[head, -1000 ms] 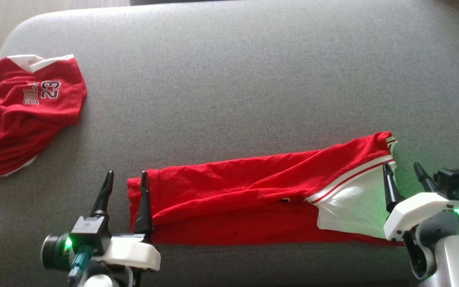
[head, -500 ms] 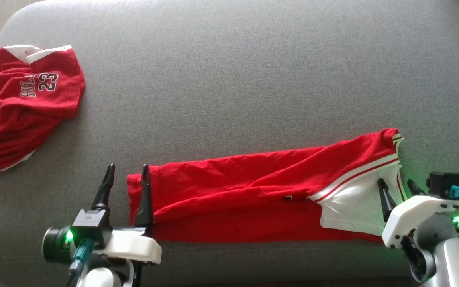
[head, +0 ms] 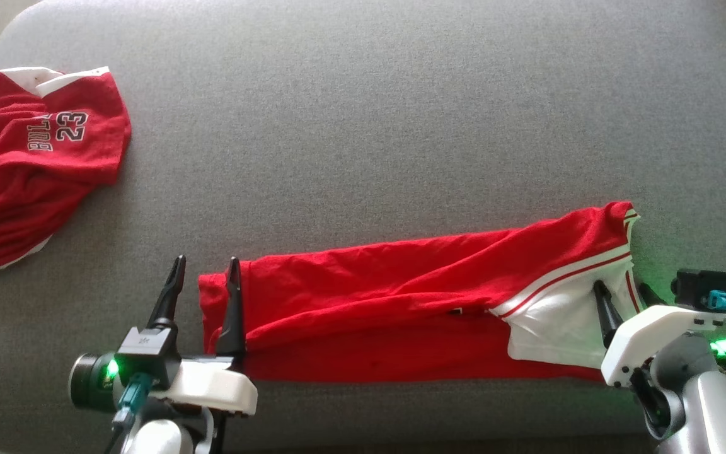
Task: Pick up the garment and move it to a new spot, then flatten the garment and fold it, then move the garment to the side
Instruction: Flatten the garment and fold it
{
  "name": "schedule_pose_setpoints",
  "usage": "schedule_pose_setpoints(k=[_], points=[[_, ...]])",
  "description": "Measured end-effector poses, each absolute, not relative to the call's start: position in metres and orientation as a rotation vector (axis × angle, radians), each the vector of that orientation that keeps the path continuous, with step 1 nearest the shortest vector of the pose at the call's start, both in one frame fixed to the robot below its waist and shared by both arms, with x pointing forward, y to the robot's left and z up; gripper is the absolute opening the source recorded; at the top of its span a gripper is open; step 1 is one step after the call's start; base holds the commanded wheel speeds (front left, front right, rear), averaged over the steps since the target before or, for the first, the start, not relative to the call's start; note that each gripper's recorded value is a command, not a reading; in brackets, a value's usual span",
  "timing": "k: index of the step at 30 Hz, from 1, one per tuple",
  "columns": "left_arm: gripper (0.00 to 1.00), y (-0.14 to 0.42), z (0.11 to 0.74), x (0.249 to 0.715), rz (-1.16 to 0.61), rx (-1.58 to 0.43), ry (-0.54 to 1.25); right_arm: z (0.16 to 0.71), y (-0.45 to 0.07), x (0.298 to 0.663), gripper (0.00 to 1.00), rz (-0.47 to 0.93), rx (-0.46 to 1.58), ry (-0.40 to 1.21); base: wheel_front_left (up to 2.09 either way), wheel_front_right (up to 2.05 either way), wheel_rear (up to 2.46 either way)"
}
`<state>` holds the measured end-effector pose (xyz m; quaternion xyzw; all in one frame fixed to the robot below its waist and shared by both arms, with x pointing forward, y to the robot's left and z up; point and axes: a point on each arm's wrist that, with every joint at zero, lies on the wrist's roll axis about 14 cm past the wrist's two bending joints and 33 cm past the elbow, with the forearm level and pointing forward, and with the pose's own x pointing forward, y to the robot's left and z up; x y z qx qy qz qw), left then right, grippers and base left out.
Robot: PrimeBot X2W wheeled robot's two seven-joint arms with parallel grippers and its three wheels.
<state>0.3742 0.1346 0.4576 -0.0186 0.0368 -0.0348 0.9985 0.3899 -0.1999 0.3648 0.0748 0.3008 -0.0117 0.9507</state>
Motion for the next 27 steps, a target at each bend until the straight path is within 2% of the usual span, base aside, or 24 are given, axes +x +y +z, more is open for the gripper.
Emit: schedule_pose_setpoints(k=[3,4,5,8,19,27], points=[[1.0,0.134,0.456,0.374,-0.071,-0.035,0.077,0.363,-0.199,0.39,1.0,-0.021,0.152,0.615,0.0,0.0,0.0],[1.0,0.134,0.456,0.375,-0.071,-0.035,0.078,0.363,-0.198,0.391,0.93,-0.019,0.152,0.615,0.0,0.0,0.0],[1.0,0.134,0.456,0.375,-0.071,-0.035,0.079,0.363,-0.198,0.392,0.62,-0.02,0.153,0.611,0.0,0.0,0.0],[1.0,0.134,0.455,0.375,-0.072,-0.035,0.081,0.364,-0.197,0.395,0.0,-0.018,0.167,0.606,0.0,0.0,0.0],[1.0,0.132,0.463,0.374,-0.083,-0.026,0.056,0.37,-0.196,0.394,0.0,-0.017,0.175,0.592,0.0,0.0,0.0],[1.0,0.13,0.469,0.373,-0.086,-0.026,0.038,0.38,-0.221,0.394,0.0,-0.086,0.164,0.569,0.0,0.0,0.0]])
